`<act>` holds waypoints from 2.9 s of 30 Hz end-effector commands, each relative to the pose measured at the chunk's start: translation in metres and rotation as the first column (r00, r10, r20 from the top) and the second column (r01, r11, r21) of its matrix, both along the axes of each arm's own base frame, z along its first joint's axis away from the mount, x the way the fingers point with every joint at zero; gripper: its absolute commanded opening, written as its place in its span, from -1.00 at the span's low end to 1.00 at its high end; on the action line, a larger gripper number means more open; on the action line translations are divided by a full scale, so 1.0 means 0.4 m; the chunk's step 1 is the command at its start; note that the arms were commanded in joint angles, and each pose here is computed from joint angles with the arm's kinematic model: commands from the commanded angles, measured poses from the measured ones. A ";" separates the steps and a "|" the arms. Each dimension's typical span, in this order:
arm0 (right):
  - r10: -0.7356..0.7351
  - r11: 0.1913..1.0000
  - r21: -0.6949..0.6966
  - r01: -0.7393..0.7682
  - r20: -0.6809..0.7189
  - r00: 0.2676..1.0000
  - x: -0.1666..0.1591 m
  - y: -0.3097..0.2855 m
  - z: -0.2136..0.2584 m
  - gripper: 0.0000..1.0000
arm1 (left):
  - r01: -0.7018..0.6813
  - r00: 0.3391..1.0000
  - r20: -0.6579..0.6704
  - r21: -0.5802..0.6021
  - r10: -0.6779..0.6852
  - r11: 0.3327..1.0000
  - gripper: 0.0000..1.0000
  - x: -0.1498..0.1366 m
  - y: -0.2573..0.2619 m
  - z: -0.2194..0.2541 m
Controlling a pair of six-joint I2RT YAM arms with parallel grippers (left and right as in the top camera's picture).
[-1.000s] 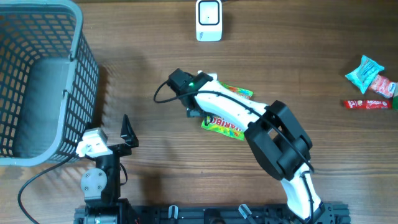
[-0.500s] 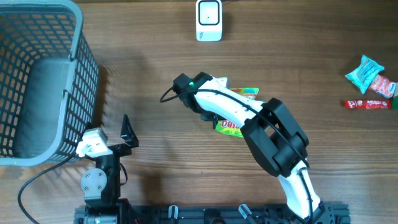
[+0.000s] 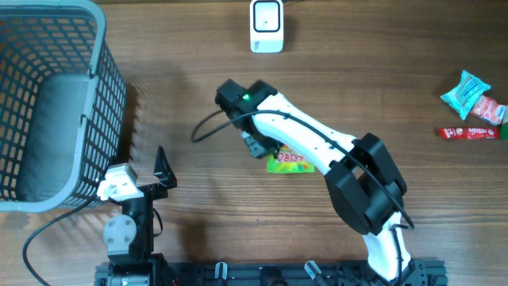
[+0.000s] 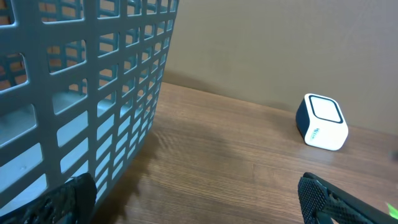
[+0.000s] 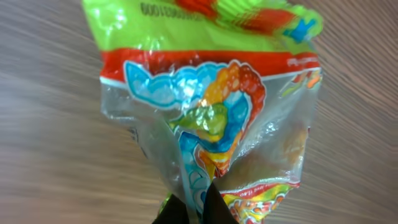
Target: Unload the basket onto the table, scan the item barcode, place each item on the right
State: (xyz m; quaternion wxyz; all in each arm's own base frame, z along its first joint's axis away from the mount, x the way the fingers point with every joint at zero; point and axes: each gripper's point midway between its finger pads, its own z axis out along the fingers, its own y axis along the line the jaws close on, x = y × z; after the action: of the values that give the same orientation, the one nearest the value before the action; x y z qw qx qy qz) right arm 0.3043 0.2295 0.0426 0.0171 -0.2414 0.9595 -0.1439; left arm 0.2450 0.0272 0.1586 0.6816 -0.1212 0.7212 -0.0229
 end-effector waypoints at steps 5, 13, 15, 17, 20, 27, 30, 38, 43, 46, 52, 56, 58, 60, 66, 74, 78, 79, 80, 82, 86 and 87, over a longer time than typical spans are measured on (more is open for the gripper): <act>0.009 0.996 -0.093 -0.001 0.087 0.996 0.022 -0.055 -0.033 0.99 | -0.011 1.000 0.004 -0.001 0.011 1.000 1.00 -0.001 0.005 0.001; 0.035 0.989 -0.146 -0.007 0.187 0.982 0.032 -0.035 -0.021 0.99 | -0.011 1.000 0.004 -0.001 0.011 1.000 1.00 -0.001 0.005 0.001; 0.023 0.983 -0.181 0.020 0.231 0.973 0.039 -0.035 -0.038 0.99 | -0.011 1.000 0.004 -0.001 0.011 1.000 1.00 -0.001 0.005 0.001; -0.004 0.975 -0.214 0.052 0.217 0.976 0.030 -0.048 -0.079 1.00 | -0.011 1.000 0.004 -0.001 0.011 1.000 1.00 -0.001 0.005 0.001; -0.082 0.948 -0.287 0.135 0.189 0.979 0.006 -0.093 -0.149 1.00 | -0.011 1.000 0.004 -0.001 0.011 1.000 1.00 -0.001 0.005 0.001; -0.147 0.917 -0.376 0.129 -0.019 0.989 -0.063 -0.161 -0.301 0.71 | -0.011 1.000 0.004 -0.001 0.011 1.000 1.00 -0.001 0.005 0.001; -0.160 0.955 -0.280 0.098 -0.208 0.965 -0.120 -0.130 -0.367 -0.33 | -0.011 1.000 0.004 -0.001 0.011 1.000 1.00 -0.001 0.005 0.001; -0.116 0.993 -0.029 0.114 -0.385 0.916 -0.140 -0.004 -0.291 -0.91 | -0.011 1.000 0.004 -0.001 0.011 1.000 1.00 -0.001 0.005 0.001; 0.278 0.805 0.593 0.008 -0.388 0.879 -0.110 0.247 0.034 -0.91 | -0.011 1.000 0.004 -0.001 0.011 1.000 1.00 -0.001 0.005 0.001; 0.469 0.481 0.875 -0.054 -0.204 0.859 -0.121 0.314 0.301 -0.91 | -0.011 1.000 0.004 -0.001 0.011 1.000 1.00 -0.001 0.005 0.001; 0.533 0.089 0.994 0.063 -0.101 0.840 -0.136 0.298 0.552 -0.91 | -0.011 1.000 0.004 -0.001 0.011 1.000 1.00 -0.001 0.005 0.001; 0.584 -0.204 0.978 0.052 0.079 0.808 -0.134 0.295 0.632 -0.91 | -0.011 1.000 0.004 -0.001 0.011 1.000 1.00 -0.001 0.005 0.001; 0.569 -0.374 0.926 -0.054 0.275 0.775 -0.129 0.291 0.660 -0.91 | -0.011 1.000 0.004 -0.001 0.011 1.000 1.00 -0.001 0.005 0.001; 0.540 -0.457 0.877 -0.152 0.409 0.736 -0.125 0.292 0.668 -0.91 | -0.011 1.000 0.004 -0.001 0.011 1.000 1.00 -0.001 0.005 0.001; 0.362 -0.643 0.570 -0.512 0.815 0.452 -0.115 0.301 0.665 -0.91 | -0.011 1.000 0.004 -0.001 0.011 1.000 1.00 -0.001 0.005 0.001; 0.219 -0.688 0.234 -0.687 0.969 0.111 -0.078 0.337 0.659 -0.91 | -0.011 1.000 0.004 -0.001 0.011 1.000 1.00 -0.001 0.005 0.001; 0.151 -0.724 0.156 -0.672 0.986 0.066 -0.081 0.335 0.685 -0.91 | -0.011 1.000 0.004 -0.001 0.011 1.000 1.00 -0.001 0.005 0.001; 0.145 -0.729 0.151 -0.668 0.987 0.065 -0.083 0.334 0.687 -0.91 | -0.011 1.000 0.004 -0.001 0.011 1.000 1.00 -0.001 0.005 0.001; 0.141 -0.732 0.151 -0.664 0.988 0.069 -0.085 0.333 0.690 -0.91 | -0.011 1.000 0.004 -0.001 0.011 1.000 1.00 -0.001 0.005 0.001; 0.161 -0.733 0.192 -0.653 0.981 0.109 -0.087 0.332 0.692 -0.91 | -0.011 1.000 0.004 -0.001 0.011 1.000 1.00 -0.001 0.005 0.001; 0.403 -0.618 0.617 -0.487 0.781 0.478 -0.084 0.333 0.683 -0.91 | -0.011 1.000 0.004 -0.001 0.011 1.000 1.00 -0.001 0.005 0.001; 0.485 -0.501 0.770 -0.395 0.628 0.609 -0.074 0.338 0.661 -0.91 | -0.011 1.000 0.004 -0.001 0.011 1.000 1.00 -0.001 0.005 0.001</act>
State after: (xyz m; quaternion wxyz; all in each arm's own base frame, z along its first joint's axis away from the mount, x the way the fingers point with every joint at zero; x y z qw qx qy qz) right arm 0.2769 0.3642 0.3103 0.3846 -0.6380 0.3276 0.5811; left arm 0.2450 0.0272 0.1587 0.6818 -0.1212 0.7211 -0.0229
